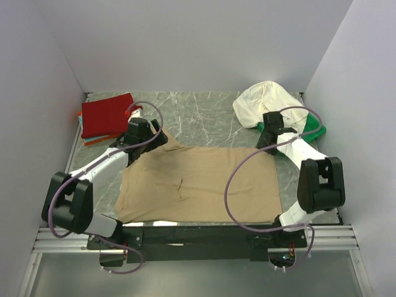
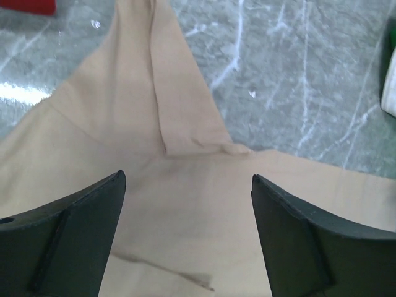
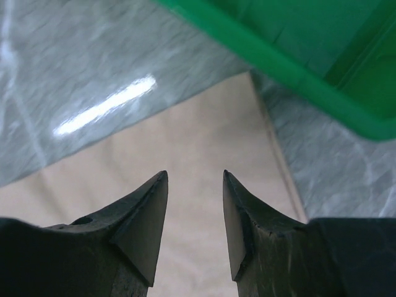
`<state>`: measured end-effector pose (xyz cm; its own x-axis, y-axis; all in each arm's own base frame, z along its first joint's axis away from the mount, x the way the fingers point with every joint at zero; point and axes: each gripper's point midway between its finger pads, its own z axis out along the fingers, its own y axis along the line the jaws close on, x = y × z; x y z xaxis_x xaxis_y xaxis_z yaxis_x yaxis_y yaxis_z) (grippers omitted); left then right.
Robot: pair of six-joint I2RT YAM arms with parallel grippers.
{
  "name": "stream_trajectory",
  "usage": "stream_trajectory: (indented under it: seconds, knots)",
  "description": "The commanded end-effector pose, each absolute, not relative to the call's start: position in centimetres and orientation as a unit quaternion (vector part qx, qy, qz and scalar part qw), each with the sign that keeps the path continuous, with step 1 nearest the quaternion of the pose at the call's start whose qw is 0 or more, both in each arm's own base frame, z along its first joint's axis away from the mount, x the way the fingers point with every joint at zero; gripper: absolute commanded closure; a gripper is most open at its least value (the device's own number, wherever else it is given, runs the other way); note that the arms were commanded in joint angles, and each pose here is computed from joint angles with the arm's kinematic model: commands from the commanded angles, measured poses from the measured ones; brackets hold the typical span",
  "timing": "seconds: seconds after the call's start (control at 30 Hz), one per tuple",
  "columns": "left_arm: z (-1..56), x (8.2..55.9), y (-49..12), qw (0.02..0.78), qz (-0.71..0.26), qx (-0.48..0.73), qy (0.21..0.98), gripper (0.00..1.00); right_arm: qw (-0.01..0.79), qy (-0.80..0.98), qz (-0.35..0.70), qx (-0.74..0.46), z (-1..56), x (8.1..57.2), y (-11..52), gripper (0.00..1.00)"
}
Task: Fold and stack the t-shirts
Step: Fold the tshirt
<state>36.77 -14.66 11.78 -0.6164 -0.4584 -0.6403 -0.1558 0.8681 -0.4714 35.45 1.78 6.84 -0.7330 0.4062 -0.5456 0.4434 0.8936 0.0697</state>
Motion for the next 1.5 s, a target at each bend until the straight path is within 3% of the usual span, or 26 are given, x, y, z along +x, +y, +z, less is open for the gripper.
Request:
stream_trajectory:
  seconds: [0.0, 0.47, 1.17, 1.27, 1.47]
  knots:
    - [13.2, 39.1, -15.3, 0.419, -0.215, -0.147, 0.869, 0.12, 0.316, 0.922, -0.038, 0.222, 7.8, 38.8, 0.2, 0.52]
    - [11.6, 42.2, -14.3, 0.405, -0.218, -0.156, 0.874, 0.14, 0.304, 0.916, -0.114, 0.237, 5.1, 40.3, -3.7, 0.53]
    - [12.4, 43.4, -13.9, 0.416, -0.234, -0.159, 0.864, 0.14, 0.292, 0.917, -0.149, 0.228, 2.3, 39.2, -4.6, 0.55]
    - [12.6, 43.4, -13.8, 0.417, -0.237, -0.159, 0.863, 0.14, 0.29, 0.918, -0.15, 0.227, 2.1, 39.1, -4.6, 0.59]
    - [12.7, 43.4, -13.5, 0.418, -0.234, -0.162, 0.863, 0.14, 0.287, 0.918, -0.151, 0.228, 2.0, 39.1, -4.6, 0.76]
